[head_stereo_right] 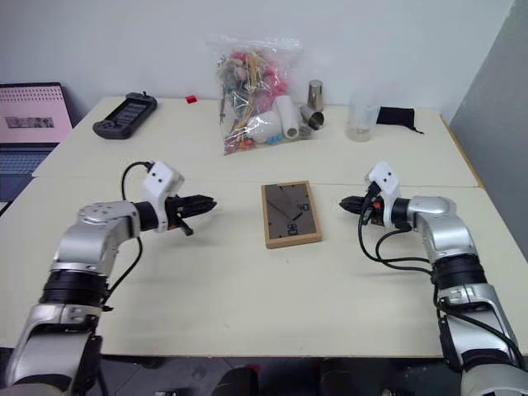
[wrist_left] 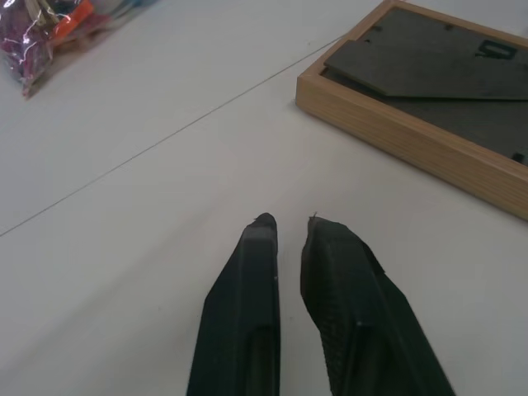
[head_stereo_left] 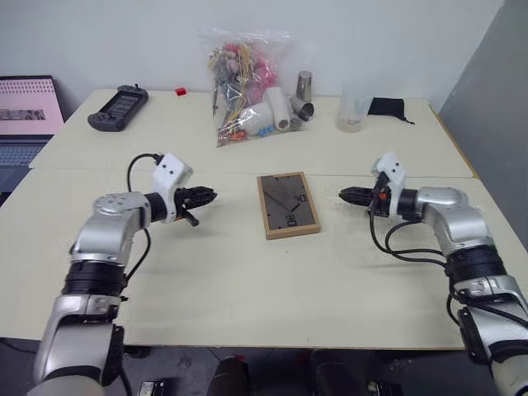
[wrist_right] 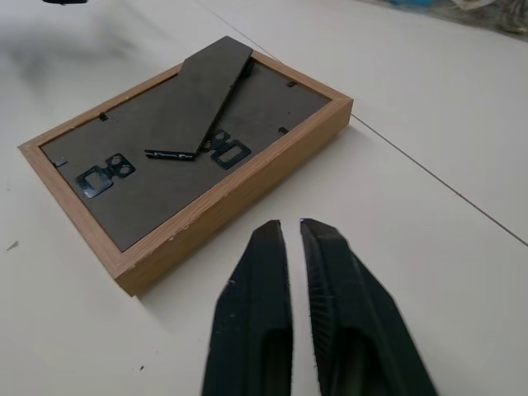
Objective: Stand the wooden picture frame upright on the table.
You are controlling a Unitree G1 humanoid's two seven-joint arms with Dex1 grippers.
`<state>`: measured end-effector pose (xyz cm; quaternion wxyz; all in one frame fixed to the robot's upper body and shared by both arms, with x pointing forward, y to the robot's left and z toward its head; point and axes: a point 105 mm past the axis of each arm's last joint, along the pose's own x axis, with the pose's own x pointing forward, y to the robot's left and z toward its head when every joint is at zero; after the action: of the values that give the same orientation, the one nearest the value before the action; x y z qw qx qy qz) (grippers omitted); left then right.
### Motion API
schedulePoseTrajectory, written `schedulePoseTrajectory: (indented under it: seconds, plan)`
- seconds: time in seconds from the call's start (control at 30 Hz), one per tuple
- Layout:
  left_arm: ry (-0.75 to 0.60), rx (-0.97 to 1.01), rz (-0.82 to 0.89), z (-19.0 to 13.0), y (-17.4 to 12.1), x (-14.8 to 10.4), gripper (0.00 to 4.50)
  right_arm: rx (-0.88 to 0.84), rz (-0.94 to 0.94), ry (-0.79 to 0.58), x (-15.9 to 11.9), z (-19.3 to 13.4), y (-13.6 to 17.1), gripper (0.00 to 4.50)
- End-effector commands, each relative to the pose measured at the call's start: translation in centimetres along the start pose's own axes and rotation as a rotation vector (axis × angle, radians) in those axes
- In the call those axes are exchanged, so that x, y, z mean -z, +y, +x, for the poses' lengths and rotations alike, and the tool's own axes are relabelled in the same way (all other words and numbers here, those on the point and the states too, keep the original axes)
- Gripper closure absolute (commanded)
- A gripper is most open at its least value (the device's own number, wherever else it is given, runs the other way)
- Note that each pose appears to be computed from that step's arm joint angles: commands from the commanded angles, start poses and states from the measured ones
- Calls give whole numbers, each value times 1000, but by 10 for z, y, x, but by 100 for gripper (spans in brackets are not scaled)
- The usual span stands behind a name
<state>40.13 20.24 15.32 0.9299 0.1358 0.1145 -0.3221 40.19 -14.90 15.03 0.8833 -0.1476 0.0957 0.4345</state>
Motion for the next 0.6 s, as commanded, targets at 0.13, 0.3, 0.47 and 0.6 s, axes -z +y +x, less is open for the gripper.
schedulePoseTrajectory:
  seconds: [0.13,0.3,0.47,0.6]
  plan:
    - [-40,7,29,40,-10,-6,447,87,-81,26,1,35,-4,450]
    - [18,72,45,65,-32,2,447,60,-73,4,0,62,13,450]
    - [19,148,56,70,-46,0,447,-20,-83,-32,-6,75,35,450]
    - [41,224,104,63,-57,2,447,-99,-91,-52,-6,73,53,450]
